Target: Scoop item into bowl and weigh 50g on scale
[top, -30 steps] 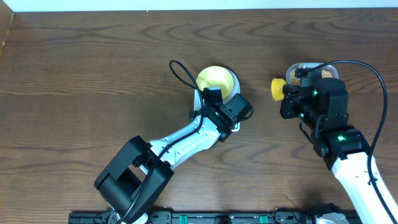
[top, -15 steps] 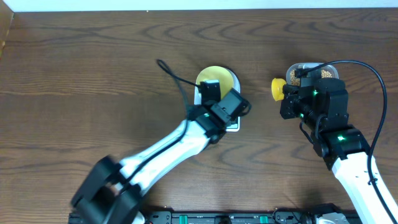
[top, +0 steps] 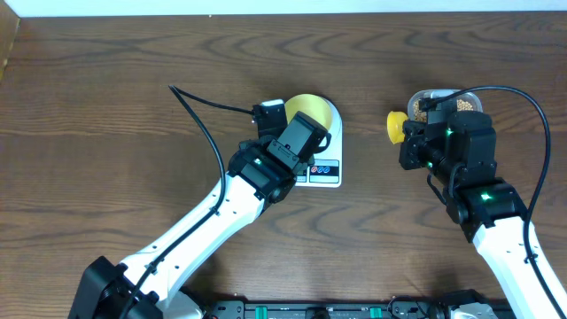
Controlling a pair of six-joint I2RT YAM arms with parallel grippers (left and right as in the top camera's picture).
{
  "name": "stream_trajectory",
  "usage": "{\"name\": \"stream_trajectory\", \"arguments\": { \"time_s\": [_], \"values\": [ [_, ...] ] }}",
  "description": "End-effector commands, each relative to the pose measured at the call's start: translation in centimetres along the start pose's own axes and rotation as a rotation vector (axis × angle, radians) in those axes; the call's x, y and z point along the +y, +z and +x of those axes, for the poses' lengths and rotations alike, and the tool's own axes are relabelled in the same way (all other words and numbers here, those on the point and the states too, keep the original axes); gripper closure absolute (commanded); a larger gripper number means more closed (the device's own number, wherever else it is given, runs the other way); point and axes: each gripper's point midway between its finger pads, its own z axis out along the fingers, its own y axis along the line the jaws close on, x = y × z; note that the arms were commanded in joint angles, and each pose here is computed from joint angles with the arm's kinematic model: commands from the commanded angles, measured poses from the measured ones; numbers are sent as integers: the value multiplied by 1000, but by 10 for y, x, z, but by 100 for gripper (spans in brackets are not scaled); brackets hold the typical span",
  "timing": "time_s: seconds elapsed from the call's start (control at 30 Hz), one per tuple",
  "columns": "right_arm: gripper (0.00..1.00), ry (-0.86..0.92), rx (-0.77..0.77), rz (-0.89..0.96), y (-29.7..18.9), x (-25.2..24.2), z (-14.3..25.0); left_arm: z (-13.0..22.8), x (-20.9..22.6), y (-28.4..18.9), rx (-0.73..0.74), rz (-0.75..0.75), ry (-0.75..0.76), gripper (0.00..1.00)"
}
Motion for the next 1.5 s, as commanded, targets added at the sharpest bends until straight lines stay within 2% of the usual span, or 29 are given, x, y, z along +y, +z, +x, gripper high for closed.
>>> {"name": "stream_trajectory", "arguments": {
  "time_s": [0.0,0.3,0.43,0.57,0.87,1.17,1.47],
  "values": [
    [99,-20,-23,-7,-4,2,-9,0,2,-1,3,1,7,11],
    [99,-40,-24,6,-4,0,-9,-4,8,-1,-24,-31,6,11],
    [99,-41,-29,57,-4,-9,-10,-28,44,2,-110,-173,-31,11],
    [99,-32,-41,109,-5,-21,-13,-48,92,14,-110,-264,-163,11],
    [99,-4,-33,121,-6,-30,-11,-69,151,31,-81,-292,-372,11],
    [99,48,6,108,-6,-29,-1,-60,167,29,-41,-342,-375,11],
    [99,118,-5,164,-10,-51,-3,-56,168,29,-27,-351,-370,11]
  ]
}}
